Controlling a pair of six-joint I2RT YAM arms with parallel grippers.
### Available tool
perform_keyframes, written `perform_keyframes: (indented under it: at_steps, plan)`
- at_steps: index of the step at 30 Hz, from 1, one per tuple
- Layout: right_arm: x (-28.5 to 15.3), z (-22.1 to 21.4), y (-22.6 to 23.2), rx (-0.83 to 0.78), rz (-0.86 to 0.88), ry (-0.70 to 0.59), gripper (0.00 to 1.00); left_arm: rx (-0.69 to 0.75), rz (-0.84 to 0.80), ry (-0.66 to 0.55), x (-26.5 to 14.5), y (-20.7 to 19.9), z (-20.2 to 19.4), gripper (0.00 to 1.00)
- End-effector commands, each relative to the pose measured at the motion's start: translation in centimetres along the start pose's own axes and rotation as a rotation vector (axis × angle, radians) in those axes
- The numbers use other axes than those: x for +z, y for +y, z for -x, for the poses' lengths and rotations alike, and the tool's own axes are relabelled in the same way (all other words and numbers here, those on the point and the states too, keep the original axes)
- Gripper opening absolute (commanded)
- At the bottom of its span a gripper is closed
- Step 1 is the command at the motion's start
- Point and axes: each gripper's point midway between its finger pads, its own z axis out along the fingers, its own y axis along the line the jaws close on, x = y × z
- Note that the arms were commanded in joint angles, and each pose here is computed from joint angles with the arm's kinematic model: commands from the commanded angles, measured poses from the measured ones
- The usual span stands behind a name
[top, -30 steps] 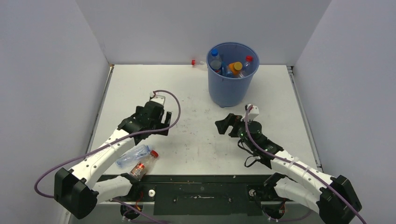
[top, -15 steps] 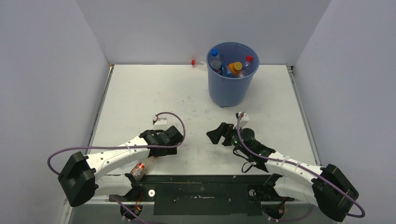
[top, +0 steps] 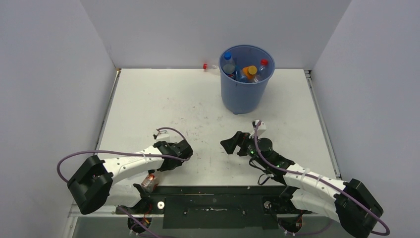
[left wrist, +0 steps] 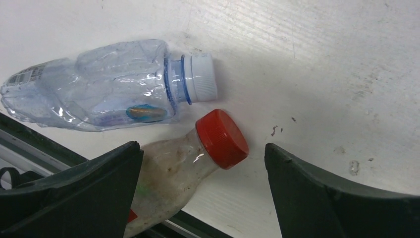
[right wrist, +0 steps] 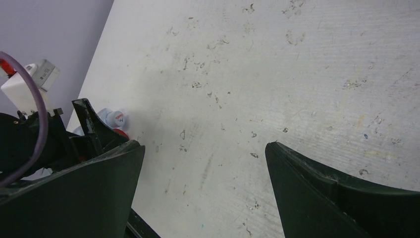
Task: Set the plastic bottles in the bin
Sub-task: Move the plastic bottle to the corner of the board.
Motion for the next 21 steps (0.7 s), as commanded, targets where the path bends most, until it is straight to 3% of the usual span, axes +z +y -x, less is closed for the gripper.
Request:
perform_keyframes:
  at_steps: [1, 9, 17, 21]
  plan:
    - [-0.4, 1.8, 1.3, -0.002, 0.04, -0.067, 0.98, -0.042, -0.054, -0.018, 0.5, -1.8, 0.5, 0.89]
    - [-0.3, 1.7, 1.2, 0.001, 0.034, -0.061, 0.98, -0.025, -0.172, 0.033, 1.1, -4.3, -1.0, 0.6]
    - [-0.3, 2.0, 1.2, -0.006, 0.024, -0.061, 0.98, 0.004, -0.291, 0.031, 0.4, -8.6, 0.1, 0.29]
    - [-0.7, 2.4, 1.1, -0.027, 0.009, -0.073, 0.98, 0.009, -0.345, -0.006, -0.5, -10.6, 1.8, 0.23]
